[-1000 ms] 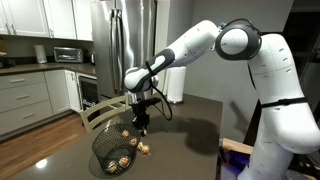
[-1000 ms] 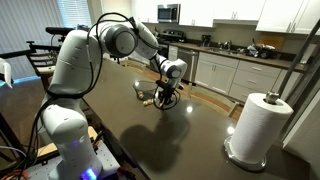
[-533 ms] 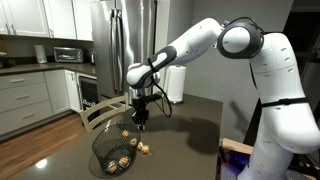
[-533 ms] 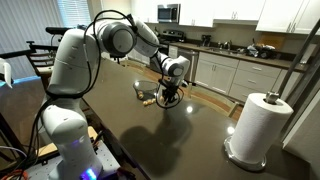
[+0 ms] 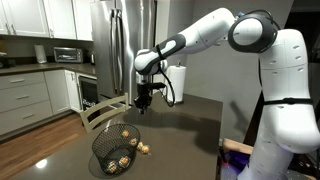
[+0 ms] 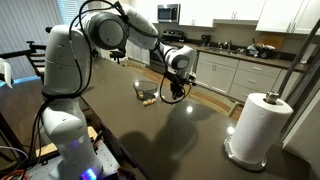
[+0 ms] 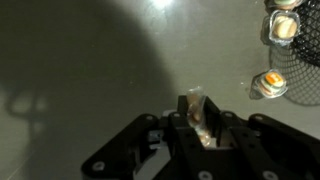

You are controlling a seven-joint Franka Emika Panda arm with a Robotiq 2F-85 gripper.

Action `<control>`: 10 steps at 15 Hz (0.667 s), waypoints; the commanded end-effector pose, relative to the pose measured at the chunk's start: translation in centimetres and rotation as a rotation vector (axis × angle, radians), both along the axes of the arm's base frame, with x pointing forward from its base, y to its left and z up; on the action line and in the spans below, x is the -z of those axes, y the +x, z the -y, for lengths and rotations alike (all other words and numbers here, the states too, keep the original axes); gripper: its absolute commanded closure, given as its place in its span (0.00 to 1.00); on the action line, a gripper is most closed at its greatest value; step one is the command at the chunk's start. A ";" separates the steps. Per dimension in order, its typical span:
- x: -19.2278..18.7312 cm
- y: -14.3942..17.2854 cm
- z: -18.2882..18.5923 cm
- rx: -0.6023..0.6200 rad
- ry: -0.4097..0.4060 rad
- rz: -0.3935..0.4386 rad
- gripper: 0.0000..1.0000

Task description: Move the black basket to the left then move one object on the counter to the right

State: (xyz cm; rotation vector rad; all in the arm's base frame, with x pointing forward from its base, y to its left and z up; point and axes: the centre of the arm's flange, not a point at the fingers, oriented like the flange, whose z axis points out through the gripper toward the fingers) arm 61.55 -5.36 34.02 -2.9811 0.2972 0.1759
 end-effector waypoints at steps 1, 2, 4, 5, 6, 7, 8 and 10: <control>-1.0 -1.7 2.2 0.109 -0.036 0.032 0.95; -1.0 -1.9 2.9 0.140 -0.043 0.034 0.95; -0.9 -2.3 4.2 0.193 -0.058 0.049 0.95; -0.8 -2.5 4.7 0.217 -0.067 0.055 0.95; -0.6 -2.7 5.4 0.242 -0.071 0.057 0.95; -0.4 -2.9 6.0 0.266 -0.079 0.059 0.95; -0.2 -3.1 6.6 0.296 -0.087 0.059 0.95; 0.1 -3.5 7.8 0.345 -0.095 0.060 0.95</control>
